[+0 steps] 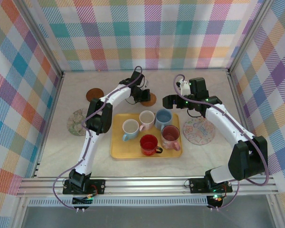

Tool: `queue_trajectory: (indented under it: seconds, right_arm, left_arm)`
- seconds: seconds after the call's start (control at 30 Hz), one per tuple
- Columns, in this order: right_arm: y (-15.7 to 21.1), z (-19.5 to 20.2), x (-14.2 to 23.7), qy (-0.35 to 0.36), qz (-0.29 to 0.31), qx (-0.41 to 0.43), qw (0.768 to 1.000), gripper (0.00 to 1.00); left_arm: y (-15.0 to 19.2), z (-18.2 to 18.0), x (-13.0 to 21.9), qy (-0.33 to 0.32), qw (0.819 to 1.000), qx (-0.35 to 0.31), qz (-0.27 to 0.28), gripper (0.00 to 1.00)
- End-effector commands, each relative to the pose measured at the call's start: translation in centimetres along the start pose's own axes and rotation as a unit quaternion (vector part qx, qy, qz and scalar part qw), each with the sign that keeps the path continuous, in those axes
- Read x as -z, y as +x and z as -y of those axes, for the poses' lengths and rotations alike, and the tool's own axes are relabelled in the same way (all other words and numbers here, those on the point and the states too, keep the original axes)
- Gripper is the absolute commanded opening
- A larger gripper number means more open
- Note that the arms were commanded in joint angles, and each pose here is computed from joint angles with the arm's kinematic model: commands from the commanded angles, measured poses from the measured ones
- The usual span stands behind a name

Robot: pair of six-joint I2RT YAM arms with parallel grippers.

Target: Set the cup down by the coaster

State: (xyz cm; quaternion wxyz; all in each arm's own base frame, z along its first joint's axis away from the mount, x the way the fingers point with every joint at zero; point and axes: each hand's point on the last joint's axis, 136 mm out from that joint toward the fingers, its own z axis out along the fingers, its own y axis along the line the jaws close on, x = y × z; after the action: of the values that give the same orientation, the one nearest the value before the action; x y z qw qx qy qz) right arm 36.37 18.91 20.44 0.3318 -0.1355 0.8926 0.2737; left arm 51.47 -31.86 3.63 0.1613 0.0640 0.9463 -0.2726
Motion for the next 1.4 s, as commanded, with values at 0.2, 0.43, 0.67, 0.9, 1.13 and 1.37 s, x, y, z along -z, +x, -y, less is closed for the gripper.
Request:
queue_trajectory:
  seconds: [0.2,0.43,0.67,0.9,1.13,1.37]
  right_arm:
    - [-0.5,-0.9,0.2,-0.016,0.008,0.004,1.0,0.99]
    - [-0.7,-1.1,0.4,-0.017,0.01,0.005,1.0,0.99]
    - [-1.3,-1.8,0.7,-0.029,0.014,0.007,0.999,0.99]
    - [-2.0,-2.8,1.3,-0.05,0.019,0.012,0.999,0.99]
    - [-2.4,-4.4,1.6,-0.078,0.012,0.02,0.997,0.99]
    - [-2.7,-7.0,1.3,-0.137,0.007,0.048,0.989,0.99]
  left_arm:
    - [-1.3,2.1,2.3,0.008,1.0,-0.006,0.006,0.16]
    - [-3.4,3.9,5.8,0.006,0.999,-0.023,0.047,0.2]
    - [-5.7,4.7,11.0,-0.003,0.995,-0.033,0.094,0.29]
    - [-6.5,2.4,16.4,-0.066,0.989,-0.04,0.126,0.28]
    - [-6.5,-1.8,20.6,-0.095,0.986,-0.024,0.132,0.26]
    - [-5.3,-5.8,23.5,-0.145,0.978,-0.018,0.146,0.18]
